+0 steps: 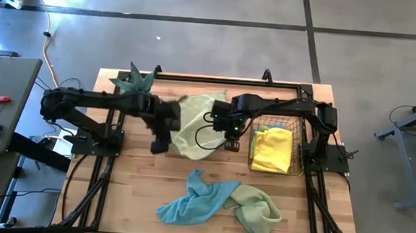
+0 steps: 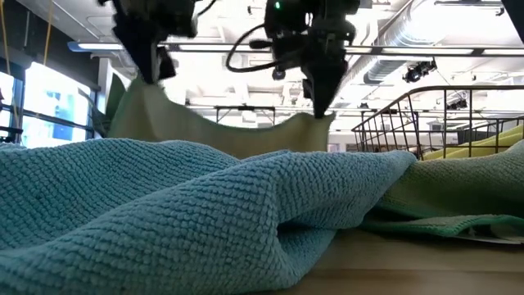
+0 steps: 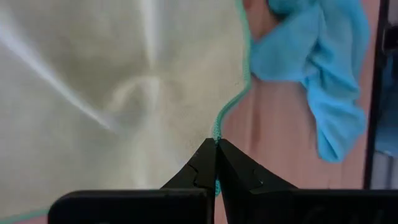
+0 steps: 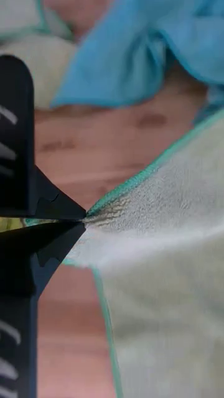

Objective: Fold microfiber towels
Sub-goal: Fold the left green microfiber cloth

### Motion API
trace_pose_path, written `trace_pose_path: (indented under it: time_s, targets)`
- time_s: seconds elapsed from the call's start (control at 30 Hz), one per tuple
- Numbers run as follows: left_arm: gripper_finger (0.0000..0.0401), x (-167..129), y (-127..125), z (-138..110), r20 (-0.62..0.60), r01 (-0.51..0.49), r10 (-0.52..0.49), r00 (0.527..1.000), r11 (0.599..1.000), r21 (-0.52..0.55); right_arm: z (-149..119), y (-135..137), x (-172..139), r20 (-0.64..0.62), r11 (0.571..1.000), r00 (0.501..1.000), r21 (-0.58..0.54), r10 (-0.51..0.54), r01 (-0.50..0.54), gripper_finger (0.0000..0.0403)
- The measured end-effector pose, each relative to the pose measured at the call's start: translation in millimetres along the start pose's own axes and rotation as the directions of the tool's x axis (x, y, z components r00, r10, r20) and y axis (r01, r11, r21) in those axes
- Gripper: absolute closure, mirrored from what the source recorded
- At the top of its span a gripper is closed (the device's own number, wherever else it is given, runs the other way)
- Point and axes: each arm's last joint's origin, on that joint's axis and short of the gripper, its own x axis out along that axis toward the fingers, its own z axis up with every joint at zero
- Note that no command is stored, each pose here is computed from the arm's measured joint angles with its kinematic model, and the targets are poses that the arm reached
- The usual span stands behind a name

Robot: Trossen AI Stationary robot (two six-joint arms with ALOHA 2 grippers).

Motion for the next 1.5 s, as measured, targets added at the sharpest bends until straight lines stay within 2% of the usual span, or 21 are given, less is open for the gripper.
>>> trace_pose_path:
  time_s: [0.1,0.23,0.33,0.4,0.5,0.6,0.77,0.93,1.13,1.33,1.4,1.5]
  targets:
    - [0.0401,22,-5,-9,-0.017,0.045,-0.045,0.999,0.999,-0.009,-5,-4,12,-0.011,0.994,0.994,-0.008,0.111,-0.111,0.0402]
    - [0.0401,43,-16,-15,0.004,0.152,-0.152,0.988,0.988,-0.006,-10,-3,23,-0.022,0.972,0.972,-0.038,0.233,-0.234,0.0402]
    - [0.0401,48,-23,-16,0.02,0.169,-0.17,0.985,0.985,0.023,-10,-3,24,-0.018,0.962,0.965,-0.078,0.26,-0.261,0.0402]
    - [0.0401,50,-23,-16,0.034,0.116,-0.117,0.993,0.993,0.028,-7,-6,22,0.006,0.966,0.972,-0.112,0.234,-0.232,0.0402]
    - [0.0401,49,-16,-16,0.057,-0.027,0.026,0.998,1.0,0.006,-1,-16,15,0.065,0.975,0.98,-0.133,0.186,-0.177,0.0402]
    - [0.0401,47,-5,-17,0.054,-0.175,0.178,0.983,0.983,-0.055,3,-32,9,0.117,0.991,0.99,-0.116,0.085,-0.072,0.0402]
    - [0.0401,43,11,-22,0.019,-0.392,0.4,0.916,0.906,-0.159,7,-64,0,0.194,0.988,0.971,-0.038,-0.14,0.15,0.0402]
    - [0.0401,37,29,-26,-0.029,-0.569,0.576,0.817,0.796,-0.205,9,-97,-11,0.282,0.973,0.932,0.045,-0.228,0.224,0.0402]
    - [0.0399,31,48,-21,-0.003,-0.605,0.631,0.776,0.743,-0.287,11,-125,-15,0.369,0.979,0.908,0.095,-0.201,0.179,0.0402]
    - [0.0399,40,68,-27,0.012,-0.638,0.676,0.737,0.701,-0.319,12,-141,5,0.318,0.972,0.919,0.1,-0.234,0.213,0.0402]
    - [0.0399,42,75,-31,-0.006,-0.664,0.705,0.709,0.665,-0.343,13,-144,11,0.304,0.967,0.918,0.103,-0.255,0.234,0.0402]
    - [0.0399,42,87,-35,-0.019,-0.717,0.771,0.637,0.583,-0.383,15,-150,17,0.298,0.954,0.906,0.099,-0.3,0.284,0.0402]
